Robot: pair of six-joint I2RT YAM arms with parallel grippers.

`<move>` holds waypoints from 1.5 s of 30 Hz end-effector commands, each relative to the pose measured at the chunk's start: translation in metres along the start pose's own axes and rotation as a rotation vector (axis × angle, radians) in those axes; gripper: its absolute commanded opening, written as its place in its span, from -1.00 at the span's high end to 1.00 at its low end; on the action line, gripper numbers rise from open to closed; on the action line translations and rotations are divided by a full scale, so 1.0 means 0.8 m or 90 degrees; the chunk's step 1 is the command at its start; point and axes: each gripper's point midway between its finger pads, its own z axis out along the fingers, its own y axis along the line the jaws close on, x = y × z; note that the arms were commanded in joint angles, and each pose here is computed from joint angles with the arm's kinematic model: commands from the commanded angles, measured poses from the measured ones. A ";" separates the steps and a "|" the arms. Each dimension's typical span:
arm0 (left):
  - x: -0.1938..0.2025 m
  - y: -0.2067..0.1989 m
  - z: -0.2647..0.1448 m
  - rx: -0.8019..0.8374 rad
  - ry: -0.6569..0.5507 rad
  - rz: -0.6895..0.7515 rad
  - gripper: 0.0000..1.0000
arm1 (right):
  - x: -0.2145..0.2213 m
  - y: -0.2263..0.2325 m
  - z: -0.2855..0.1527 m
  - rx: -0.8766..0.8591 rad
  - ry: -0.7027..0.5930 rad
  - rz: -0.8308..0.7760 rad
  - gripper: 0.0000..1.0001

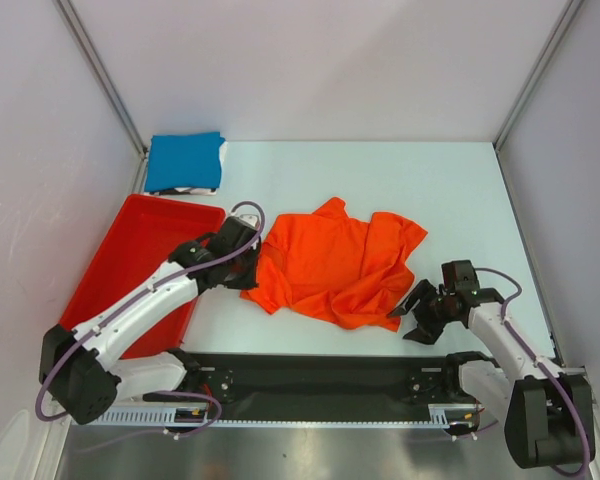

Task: Fold and stack the t-shirts
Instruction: Flatten the tshirt out

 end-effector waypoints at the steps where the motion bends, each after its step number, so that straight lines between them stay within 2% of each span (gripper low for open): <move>1: -0.020 -0.018 -0.031 0.047 -0.040 -0.030 0.99 | -0.006 0.029 0.001 -0.081 0.003 0.057 -0.41; 8: -0.018 -0.024 -0.039 0.067 -0.038 -0.037 0.99 | 0.000 0.033 0.010 -0.127 0.022 0.189 -0.15; 12: -0.020 -0.024 -0.043 0.070 -0.044 -0.038 0.99 | -0.002 0.031 0.000 -0.142 -0.001 0.253 -0.14; 18: -0.022 -0.024 -0.048 0.073 -0.050 -0.038 0.99 | 0.003 0.024 -0.014 -0.127 -0.013 0.328 -0.20; 21: -0.021 -0.023 -0.049 0.072 -0.052 -0.039 0.99 | -0.003 0.017 -0.009 -0.121 -0.032 0.378 -0.35; 24: -0.021 -0.023 -0.050 0.074 -0.052 -0.038 0.99 | -0.007 0.011 0.007 -0.117 -0.025 0.429 -0.39; 30: -0.024 -0.025 -0.053 0.076 -0.053 -0.030 0.99 | -0.033 0.016 0.028 -0.118 -0.042 0.458 -0.01; 31: -0.024 -0.024 -0.054 0.075 -0.055 -0.029 0.99 | -0.037 0.017 0.027 -0.111 -0.049 0.441 0.08; 32: -0.026 -0.025 -0.055 0.076 -0.058 -0.029 1.00 | -0.043 0.027 0.019 -0.111 -0.057 0.426 0.36; 34: -0.027 -0.023 -0.056 0.074 -0.060 -0.027 0.99 | -0.053 0.026 0.004 -0.081 -0.096 0.391 0.80; 35: -0.026 -0.023 -0.056 0.074 -0.060 -0.027 1.00 | -0.057 0.023 -0.005 -0.060 -0.120 0.324 1.00; 36: -0.026 -0.022 -0.056 0.073 -0.061 -0.026 1.00 | -0.076 0.051 -0.036 -0.075 -0.162 0.271 1.00; 37: -0.025 -0.022 -0.056 0.073 -0.063 -0.026 0.99 | -0.078 0.033 -0.046 -0.009 -0.189 0.239 1.00; 38: -0.024 -0.021 -0.055 0.073 -0.062 -0.027 0.99 | -0.086 0.034 -0.062 0.020 -0.211 0.158 1.00; 40: -0.023 -0.022 -0.054 0.077 -0.064 -0.028 0.99 | -0.104 0.059 -0.099 0.060 -0.278 0.027 1.00; 43: -0.019 -0.021 -0.052 0.078 -0.059 -0.027 0.99 | -0.088 0.088 -0.107 0.144 -0.285 -0.209 1.00; 45: -0.019 -0.022 -0.054 0.080 -0.062 -0.029 1.00 | -0.073 0.095 -0.087 0.199 -0.263 -0.325 1.00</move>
